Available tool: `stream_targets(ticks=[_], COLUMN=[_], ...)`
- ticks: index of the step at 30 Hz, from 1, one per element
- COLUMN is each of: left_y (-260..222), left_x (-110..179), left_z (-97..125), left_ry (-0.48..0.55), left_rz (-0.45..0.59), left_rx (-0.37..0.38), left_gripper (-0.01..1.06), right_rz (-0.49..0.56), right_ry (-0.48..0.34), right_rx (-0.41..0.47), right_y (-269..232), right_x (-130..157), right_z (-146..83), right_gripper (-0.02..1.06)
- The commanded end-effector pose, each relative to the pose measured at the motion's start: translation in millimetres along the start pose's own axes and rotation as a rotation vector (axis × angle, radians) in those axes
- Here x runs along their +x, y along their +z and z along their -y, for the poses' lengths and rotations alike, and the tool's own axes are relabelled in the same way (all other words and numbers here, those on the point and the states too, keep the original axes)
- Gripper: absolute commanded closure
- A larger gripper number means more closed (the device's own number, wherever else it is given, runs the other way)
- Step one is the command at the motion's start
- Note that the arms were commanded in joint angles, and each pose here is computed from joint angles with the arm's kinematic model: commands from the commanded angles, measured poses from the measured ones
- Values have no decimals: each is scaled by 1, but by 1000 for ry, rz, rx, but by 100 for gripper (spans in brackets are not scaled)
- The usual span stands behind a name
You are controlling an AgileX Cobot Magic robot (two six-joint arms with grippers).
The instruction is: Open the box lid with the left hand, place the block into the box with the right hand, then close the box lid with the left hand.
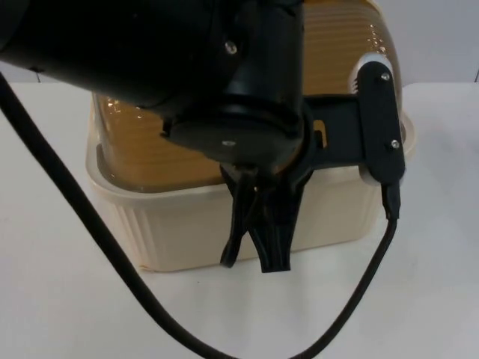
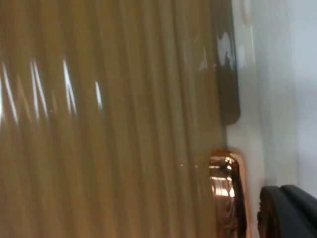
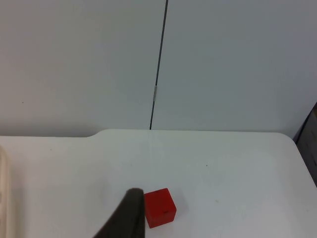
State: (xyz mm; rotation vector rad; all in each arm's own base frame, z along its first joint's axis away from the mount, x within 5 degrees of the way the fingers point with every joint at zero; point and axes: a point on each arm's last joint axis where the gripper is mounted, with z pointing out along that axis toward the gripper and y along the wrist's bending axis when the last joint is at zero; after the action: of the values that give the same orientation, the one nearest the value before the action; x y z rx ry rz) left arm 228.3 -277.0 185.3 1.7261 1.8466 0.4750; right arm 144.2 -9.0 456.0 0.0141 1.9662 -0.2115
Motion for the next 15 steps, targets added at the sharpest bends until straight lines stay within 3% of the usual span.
stream_targets(ticks=[1,15], left_y=[-2,2], left_x=[-4,0], left_z=[-2,-8], left_ry=[-9,-27], left_rz=[27,36], left_rx=[-13,-12], left_gripper=[105,105], right_rz=[17,14], right_ry=[-4,-4], right_rx=[7,7], right_y=[-3,-3], right_x=[-3,-2], right_z=[1,1], right_gripper=[0,0])
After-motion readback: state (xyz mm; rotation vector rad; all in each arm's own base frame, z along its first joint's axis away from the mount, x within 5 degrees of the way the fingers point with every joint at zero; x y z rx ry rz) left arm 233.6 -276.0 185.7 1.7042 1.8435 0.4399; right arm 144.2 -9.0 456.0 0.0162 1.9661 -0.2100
